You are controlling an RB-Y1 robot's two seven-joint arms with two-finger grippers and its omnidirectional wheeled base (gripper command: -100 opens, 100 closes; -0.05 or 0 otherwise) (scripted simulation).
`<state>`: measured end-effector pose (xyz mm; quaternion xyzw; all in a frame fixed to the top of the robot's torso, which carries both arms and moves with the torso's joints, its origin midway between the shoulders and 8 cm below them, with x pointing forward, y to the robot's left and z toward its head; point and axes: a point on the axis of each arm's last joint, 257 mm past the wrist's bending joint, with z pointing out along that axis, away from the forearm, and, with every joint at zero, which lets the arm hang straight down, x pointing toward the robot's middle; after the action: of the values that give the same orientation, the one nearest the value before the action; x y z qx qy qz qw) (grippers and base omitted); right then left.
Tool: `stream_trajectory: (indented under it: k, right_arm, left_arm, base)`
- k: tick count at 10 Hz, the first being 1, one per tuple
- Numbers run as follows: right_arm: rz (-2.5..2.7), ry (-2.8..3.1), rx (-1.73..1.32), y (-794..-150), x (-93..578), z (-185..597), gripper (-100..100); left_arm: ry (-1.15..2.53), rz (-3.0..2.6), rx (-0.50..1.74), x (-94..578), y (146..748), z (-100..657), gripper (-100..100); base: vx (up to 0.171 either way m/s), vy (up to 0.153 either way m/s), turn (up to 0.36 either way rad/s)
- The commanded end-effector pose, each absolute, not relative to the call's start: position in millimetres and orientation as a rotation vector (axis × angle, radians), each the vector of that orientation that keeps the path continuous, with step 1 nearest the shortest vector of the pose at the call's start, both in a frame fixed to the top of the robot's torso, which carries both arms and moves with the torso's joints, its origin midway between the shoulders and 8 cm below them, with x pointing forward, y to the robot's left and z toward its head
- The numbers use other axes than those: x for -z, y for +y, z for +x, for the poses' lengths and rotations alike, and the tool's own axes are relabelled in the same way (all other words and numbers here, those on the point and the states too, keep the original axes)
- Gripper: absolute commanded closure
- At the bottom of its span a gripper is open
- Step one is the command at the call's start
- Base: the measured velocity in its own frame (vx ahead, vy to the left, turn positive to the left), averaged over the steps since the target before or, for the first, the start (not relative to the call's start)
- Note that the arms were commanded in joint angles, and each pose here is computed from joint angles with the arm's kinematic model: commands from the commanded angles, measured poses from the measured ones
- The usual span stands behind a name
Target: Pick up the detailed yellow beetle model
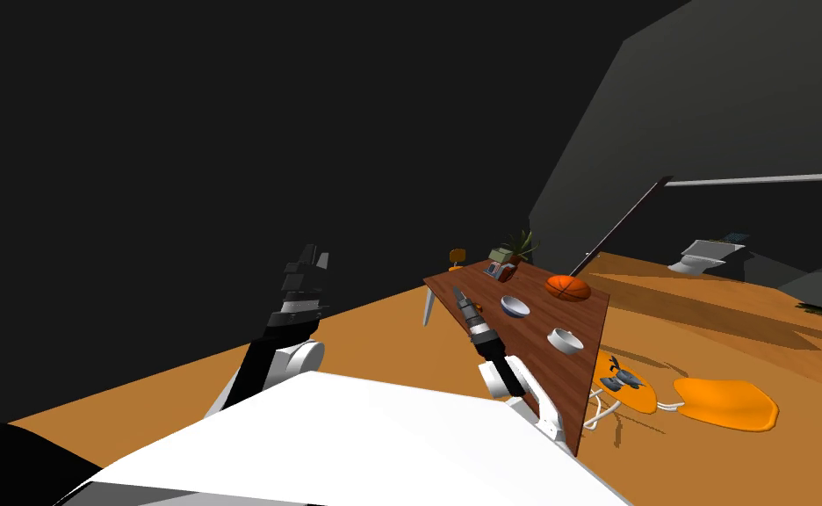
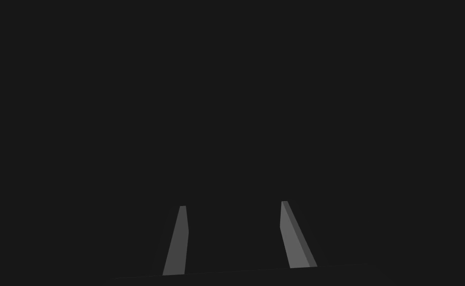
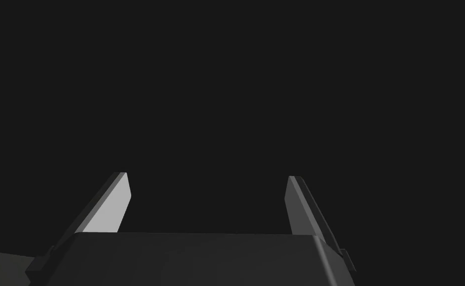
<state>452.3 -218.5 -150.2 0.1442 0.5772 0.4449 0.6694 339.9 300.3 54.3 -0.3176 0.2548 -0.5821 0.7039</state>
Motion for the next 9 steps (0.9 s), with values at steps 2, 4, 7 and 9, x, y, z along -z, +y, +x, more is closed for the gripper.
stream_trajectory:
  k: [2,4,7,9]
  right_arm:
    - [0.292,1.370,-0.958,-221.8,176.8,460.2,-100]
    - [0.253,1.428,-0.917,-224.7,196.6,466.0,-100]
    - [0.169,1.535,-0.833,-231.9,232.4,474.7,-100]
    - [0.140,1.605,-0.779,-242.2,259.9,477.2,-100]
  left_arm:
    - [0.567,-0.706,1.295,-54.3,300.3,339.9,0]
    - [0.567,-0.706,1.295,-54.3,300.3,339.9,0]
    - [0.567,-0.706,1.295,-54.3,300.3,339.9,0]
    - [0.567,-0.706,1.295,-54.3,300.3,339.9,0]
  base:
    - [-0.022,0.020,0.042]
    - [-0.028,0.030,0.037]
    - [-0.018,0.021,0.047]
    - [-0.006,0.015,0.049]
